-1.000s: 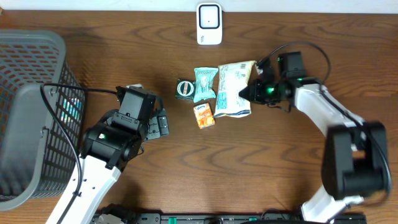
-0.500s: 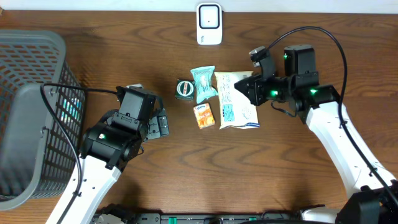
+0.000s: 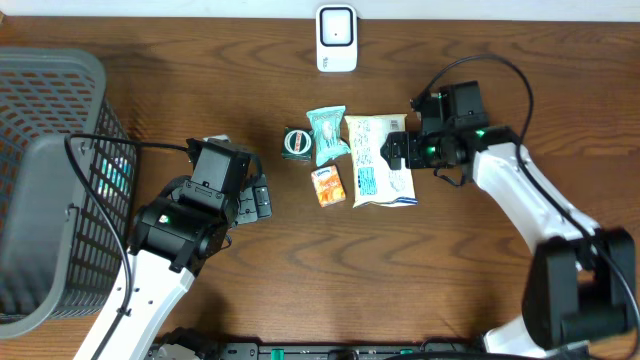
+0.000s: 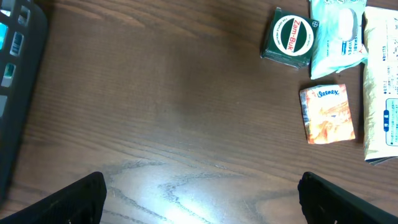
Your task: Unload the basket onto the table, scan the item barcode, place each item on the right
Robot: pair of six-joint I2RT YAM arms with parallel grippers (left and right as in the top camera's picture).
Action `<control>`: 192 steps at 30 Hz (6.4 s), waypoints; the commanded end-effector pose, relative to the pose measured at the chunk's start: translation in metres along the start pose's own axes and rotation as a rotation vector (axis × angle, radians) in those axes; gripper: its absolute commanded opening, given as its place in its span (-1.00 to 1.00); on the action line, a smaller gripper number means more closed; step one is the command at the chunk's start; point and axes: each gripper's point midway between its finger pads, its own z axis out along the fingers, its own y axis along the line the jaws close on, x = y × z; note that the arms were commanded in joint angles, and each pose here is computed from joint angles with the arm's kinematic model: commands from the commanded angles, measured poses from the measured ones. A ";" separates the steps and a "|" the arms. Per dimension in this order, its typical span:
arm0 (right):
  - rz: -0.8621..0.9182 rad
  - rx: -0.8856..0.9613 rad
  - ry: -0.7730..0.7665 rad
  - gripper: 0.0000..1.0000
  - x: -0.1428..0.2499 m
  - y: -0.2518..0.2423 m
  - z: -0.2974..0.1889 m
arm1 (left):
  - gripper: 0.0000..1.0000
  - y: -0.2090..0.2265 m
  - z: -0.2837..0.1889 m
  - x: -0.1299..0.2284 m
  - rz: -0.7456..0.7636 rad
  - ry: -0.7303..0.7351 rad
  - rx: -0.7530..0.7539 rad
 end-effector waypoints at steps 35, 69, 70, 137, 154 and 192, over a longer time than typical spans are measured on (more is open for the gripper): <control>0.285 -0.418 0.267 -0.98 0.051 0.011 0.086 | 0.95 0.003 0.000 -0.002 0.000 -0.007 -0.017; -0.672 -0.602 -0.171 -0.98 0.021 0.175 -0.091 | 0.96 0.003 0.000 -0.002 -0.001 -0.007 -0.017; -0.673 -0.602 -0.172 -0.98 0.021 0.175 -0.091 | 0.95 0.003 0.000 -0.002 -0.001 -0.007 -0.017; -0.670 -0.581 -0.182 -0.97 0.017 0.172 -0.089 | 0.96 0.003 0.000 -0.002 -0.001 -0.007 -0.017; -0.666 -0.580 -0.175 -0.98 0.018 0.171 -0.086 | 0.95 0.003 0.000 -0.002 -0.001 -0.007 -0.017; -0.656 -0.511 -0.165 -0.98 0.016 0.162 -0.079 | 0.95 0.003 0.000 -0.002 -0.001 -0.007 -0.017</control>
